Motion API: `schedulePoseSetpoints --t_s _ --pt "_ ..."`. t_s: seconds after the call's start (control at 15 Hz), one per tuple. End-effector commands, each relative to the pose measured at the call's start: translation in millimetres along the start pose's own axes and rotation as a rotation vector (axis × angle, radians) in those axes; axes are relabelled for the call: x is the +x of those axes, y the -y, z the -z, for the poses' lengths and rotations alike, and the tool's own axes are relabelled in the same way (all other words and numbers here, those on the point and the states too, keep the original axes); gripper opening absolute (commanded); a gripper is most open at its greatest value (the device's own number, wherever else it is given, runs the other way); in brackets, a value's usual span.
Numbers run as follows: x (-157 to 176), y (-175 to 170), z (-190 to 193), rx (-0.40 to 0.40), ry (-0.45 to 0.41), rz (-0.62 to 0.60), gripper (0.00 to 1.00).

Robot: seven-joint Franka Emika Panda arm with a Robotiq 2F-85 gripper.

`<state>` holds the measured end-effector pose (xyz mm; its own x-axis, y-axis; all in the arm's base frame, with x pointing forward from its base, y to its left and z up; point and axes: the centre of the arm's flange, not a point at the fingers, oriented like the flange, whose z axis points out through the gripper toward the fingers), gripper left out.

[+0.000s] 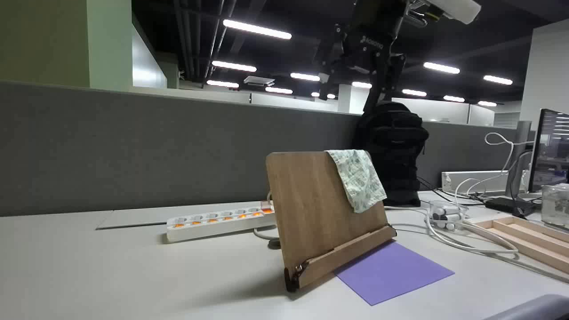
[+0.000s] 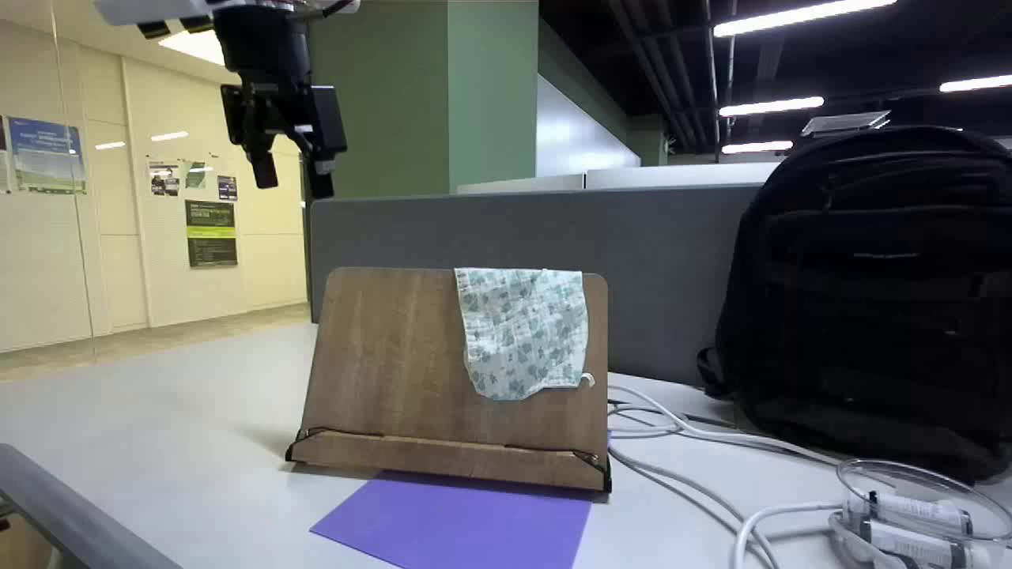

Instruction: Pick up the towel from the wooden board and put it on the table.

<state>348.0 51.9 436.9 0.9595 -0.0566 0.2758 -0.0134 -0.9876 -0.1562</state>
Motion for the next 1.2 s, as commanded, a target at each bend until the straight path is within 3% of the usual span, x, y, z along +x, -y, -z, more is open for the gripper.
schedulePoseSetpoints --t_s 0.0,0.53,0.87,1.13 --pt "0.0 0.0 0.0 0.0 0.0 0.0 1.0" --pt "0.9 -5.5 -0.2 -0.018 -0.003 -0.006 1.0" --pt "22.8 -72.8 20.7 -0.133 -0.083 -0.056 1.0" --pt "42.6 -119.9 27.3 -0.179 -0.115 -0.075 1.0"
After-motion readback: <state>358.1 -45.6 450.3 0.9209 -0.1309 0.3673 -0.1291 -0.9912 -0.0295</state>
